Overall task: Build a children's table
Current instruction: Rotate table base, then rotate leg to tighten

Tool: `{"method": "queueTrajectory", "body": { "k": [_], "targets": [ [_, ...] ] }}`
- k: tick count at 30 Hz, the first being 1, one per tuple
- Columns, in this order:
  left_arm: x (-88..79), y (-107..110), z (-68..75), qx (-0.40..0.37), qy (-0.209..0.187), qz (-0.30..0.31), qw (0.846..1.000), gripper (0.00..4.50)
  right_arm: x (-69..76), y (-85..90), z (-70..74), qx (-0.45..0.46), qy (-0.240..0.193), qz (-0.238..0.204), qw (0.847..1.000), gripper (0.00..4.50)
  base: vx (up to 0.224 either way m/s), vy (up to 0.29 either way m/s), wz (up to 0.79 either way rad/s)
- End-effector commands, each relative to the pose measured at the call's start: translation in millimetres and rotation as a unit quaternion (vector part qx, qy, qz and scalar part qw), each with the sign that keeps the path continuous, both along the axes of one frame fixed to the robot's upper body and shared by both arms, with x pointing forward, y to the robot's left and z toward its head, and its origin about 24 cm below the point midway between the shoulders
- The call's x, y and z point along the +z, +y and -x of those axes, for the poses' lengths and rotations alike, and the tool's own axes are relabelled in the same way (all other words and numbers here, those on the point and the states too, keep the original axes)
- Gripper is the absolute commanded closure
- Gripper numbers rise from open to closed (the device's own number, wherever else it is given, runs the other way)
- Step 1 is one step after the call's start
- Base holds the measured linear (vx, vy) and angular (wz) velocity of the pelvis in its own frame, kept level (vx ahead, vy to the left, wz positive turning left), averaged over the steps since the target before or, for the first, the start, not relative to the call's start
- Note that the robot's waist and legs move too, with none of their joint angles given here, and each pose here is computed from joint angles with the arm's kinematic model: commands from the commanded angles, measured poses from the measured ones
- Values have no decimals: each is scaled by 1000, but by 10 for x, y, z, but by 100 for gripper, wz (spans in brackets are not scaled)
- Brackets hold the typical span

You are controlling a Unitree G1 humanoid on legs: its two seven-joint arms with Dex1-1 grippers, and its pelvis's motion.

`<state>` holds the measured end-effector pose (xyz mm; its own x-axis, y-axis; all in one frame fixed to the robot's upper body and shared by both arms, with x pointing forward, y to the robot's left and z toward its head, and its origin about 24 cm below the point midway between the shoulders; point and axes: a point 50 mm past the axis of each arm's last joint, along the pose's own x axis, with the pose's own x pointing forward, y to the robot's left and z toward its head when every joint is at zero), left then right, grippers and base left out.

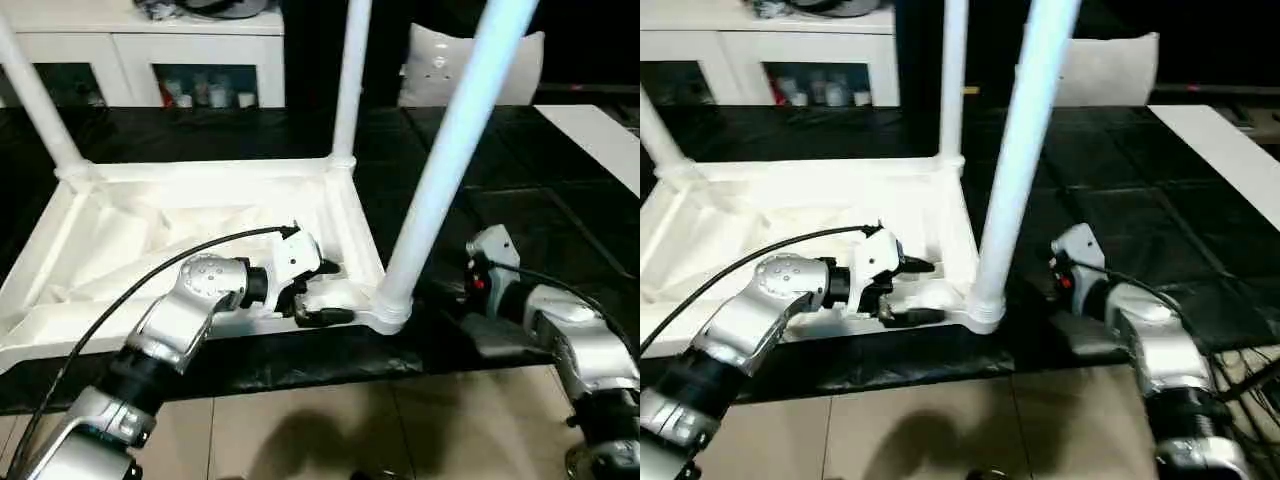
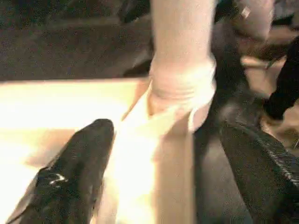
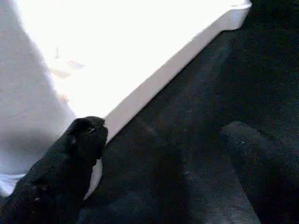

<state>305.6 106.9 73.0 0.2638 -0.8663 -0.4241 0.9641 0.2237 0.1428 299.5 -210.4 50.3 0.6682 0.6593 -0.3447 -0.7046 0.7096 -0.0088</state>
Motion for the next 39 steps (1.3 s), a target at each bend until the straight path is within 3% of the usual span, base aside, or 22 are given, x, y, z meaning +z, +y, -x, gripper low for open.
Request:
{"method": "queueTrajectory", "body": {
  "k": [1, 3, 4, 12, 24, 28, 39],
  "targets": [
    [12, -22, -29, -14, -9, -17, 1000, 79, 42, 11, 25, 16, 4, -1, 1000, 0, 0, 0, 0],
    [-30, -14, -60, -11, -6, -21, 1000, 79, 68, 7, 34, 10, 13, -13, 1000, 0, 0, 0, 0],
    [-36, -13, -63, -12, -5, -20, 1000, 102, 71, 8, 36, 9, 16, -15, 1000, 0, 0, 0, 0],
    [-104, 20, -133, -15, 0, -37, 999, 158, 86, 7, 71, 6, 35, -26, 999, 0, 0, 0, 0],
    [-51, 80, -12, -41, 28, -18, 999, 248, 150, 15, 151, 39, 25, -18, 999, 0, 0, 0, 0],
    [-133, 146, 33, -40, 39, -54, 997, 280, 151, 28, 212, 78, 19, -1, 997, 0, 0, 0, 0],
    [-197, 87, 85, -42, 39, -68, 996, 384, 187, 42, 267, 109, 15, -1, 994, 0, 0, 0, 0]
  ]
}}
